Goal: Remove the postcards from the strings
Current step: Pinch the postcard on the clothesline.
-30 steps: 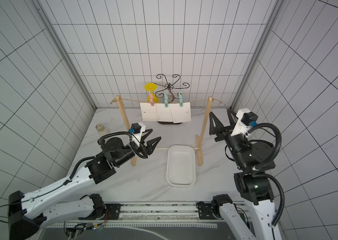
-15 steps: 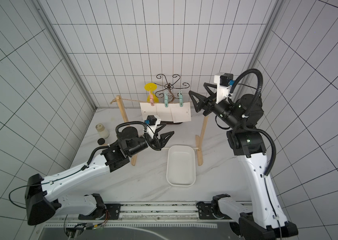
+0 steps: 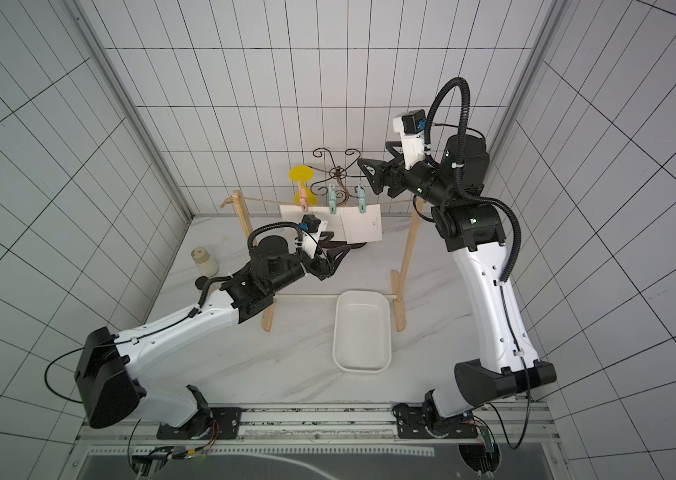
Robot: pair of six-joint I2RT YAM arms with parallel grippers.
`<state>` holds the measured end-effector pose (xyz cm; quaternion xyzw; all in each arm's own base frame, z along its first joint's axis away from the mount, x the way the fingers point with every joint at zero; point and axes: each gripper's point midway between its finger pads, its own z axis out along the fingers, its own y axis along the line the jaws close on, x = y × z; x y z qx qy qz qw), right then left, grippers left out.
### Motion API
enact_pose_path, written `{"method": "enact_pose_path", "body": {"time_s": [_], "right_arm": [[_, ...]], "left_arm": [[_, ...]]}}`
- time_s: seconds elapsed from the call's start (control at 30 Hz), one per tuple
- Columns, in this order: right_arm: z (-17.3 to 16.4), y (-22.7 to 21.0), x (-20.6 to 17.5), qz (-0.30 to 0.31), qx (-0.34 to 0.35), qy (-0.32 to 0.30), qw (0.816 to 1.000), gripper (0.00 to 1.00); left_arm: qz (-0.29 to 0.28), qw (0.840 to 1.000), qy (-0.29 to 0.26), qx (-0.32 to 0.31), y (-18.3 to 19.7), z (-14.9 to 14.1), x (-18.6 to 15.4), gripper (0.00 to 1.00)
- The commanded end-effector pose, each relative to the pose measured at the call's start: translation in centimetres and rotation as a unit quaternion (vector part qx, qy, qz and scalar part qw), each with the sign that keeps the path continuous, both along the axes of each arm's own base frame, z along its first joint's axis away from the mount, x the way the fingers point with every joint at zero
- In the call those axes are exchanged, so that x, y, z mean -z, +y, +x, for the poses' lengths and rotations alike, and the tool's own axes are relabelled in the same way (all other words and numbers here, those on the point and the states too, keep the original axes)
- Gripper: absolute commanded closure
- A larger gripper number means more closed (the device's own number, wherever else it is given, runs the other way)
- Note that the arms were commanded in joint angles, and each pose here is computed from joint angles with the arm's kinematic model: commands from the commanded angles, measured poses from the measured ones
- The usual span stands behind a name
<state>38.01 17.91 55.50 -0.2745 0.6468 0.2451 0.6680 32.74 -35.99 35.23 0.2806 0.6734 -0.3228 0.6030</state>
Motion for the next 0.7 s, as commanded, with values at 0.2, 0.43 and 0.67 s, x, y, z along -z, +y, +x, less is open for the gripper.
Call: {"method": "enact_pose_path", "body": {"time_s": [0.2,0.43,0.67], "right_arm": [[-0.8,0.4,-0.2,-0.021,-0.014,-0.019,1.000,0.13],[-0.7,0.4,0.4,-0.025,-0.012,-0.019,0.999,0.12],[-0.8,0.4,0.4,-0.026,-0.012,-0.023,0.999,0.11]], "left_arm": [[-0.028,0.999,-0.013,0.027,-1.0,1.2,-1.5,0.36],[-0.034,0.998,-0.014,0.058,-2.3,1.2,-1.4,0.36],[-0.038,0.996,-0.016,0.078,-2.9,0.9,-1.2,0.36]]}}
